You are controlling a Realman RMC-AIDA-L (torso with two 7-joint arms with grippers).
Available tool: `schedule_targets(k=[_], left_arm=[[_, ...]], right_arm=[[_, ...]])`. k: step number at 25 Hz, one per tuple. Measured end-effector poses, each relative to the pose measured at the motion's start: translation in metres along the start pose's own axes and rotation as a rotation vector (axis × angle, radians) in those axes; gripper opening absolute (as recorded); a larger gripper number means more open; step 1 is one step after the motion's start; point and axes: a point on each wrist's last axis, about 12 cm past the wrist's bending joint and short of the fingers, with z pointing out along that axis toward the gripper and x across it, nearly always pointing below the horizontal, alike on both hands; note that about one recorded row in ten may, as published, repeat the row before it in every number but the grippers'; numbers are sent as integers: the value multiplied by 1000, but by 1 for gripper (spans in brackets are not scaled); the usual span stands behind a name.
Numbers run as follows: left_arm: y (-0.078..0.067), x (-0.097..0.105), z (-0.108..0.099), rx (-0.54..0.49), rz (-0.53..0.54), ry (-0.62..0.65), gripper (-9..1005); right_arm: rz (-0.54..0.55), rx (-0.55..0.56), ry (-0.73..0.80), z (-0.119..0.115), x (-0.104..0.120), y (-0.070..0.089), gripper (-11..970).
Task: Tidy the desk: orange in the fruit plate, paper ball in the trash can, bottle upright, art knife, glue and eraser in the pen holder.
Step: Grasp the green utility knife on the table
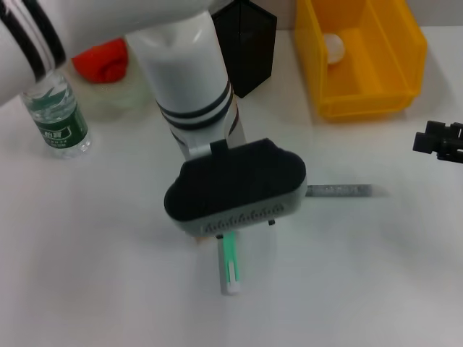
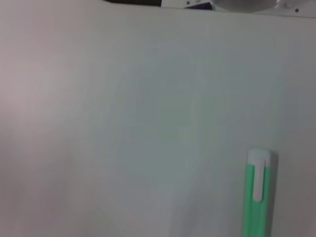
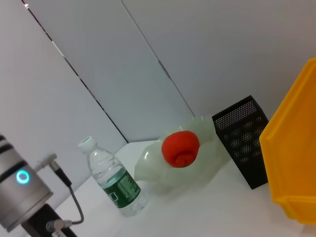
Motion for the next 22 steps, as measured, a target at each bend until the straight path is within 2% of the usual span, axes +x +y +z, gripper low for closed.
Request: schedule_targets(k=[7,14,16,22], left_arm=[[-4,-19,1,-56,34,4,720],[-9,-30,-1,-67,64,-1,708],[-12,-37,1,-61,86,-8,704],[-16,-46,4,-80,115,-10,693]], right_arm=[[21,18,-32,-3,-8,-3,809],[54,-12,-96,-27,-22,-2,810],[75,-32,-104,-38,-31,-1,810],[104,-39,-88,-44,-53,-5,810]])
